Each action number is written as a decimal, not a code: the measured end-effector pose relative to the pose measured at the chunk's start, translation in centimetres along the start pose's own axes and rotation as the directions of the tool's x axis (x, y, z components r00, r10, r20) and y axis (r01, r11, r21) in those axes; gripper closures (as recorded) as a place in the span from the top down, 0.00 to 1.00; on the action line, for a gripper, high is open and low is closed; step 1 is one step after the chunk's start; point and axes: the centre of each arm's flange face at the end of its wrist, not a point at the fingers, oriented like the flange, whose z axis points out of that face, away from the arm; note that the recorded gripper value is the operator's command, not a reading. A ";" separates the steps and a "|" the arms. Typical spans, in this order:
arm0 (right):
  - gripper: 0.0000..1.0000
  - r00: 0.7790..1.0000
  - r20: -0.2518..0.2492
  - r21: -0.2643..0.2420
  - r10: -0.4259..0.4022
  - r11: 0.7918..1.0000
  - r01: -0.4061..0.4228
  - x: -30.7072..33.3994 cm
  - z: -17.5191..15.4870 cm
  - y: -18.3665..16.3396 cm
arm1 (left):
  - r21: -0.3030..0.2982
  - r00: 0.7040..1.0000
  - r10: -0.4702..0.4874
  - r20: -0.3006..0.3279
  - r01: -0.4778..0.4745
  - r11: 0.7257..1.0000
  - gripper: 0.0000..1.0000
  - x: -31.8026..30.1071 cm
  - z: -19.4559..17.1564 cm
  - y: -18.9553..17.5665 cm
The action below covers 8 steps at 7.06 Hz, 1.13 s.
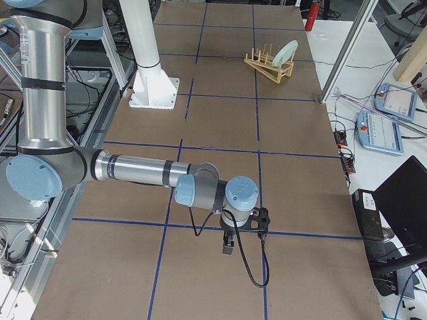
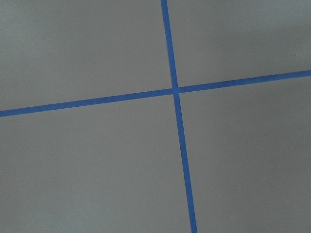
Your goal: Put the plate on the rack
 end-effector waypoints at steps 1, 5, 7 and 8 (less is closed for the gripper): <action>1.00 1.000 0.000 0.000 0.000 1.000 0.000 0.0 0.0 0.0 | -0.001 1.000 -0.001 0.000 0.001 1.000 1.00 0.0 0.0 0.0; 1.00 1.000 0.000 0.000 0.000 1.000 0.000 0.0 0.0 0.0 | 0.000 1.000 0.001 0.001 -0.001 1.000 1.00 0.1 0.0 -0.1; 1.00 1.000 0.000 0.000 0.000 1.000 0.000 0.0 0.0 0.0 | 0.003 1.000 0.006 0.002 -0.006 1.000 1.00 0.3 -0.1 -0.4; 1.00 1.000 0.000 0.000 0.000 1.000 0.000 0.0 0.0 0.0 | 0.005 1.000 0.009 0.003 -0.009 1.000 1.00 0.4 -0.3 -0.6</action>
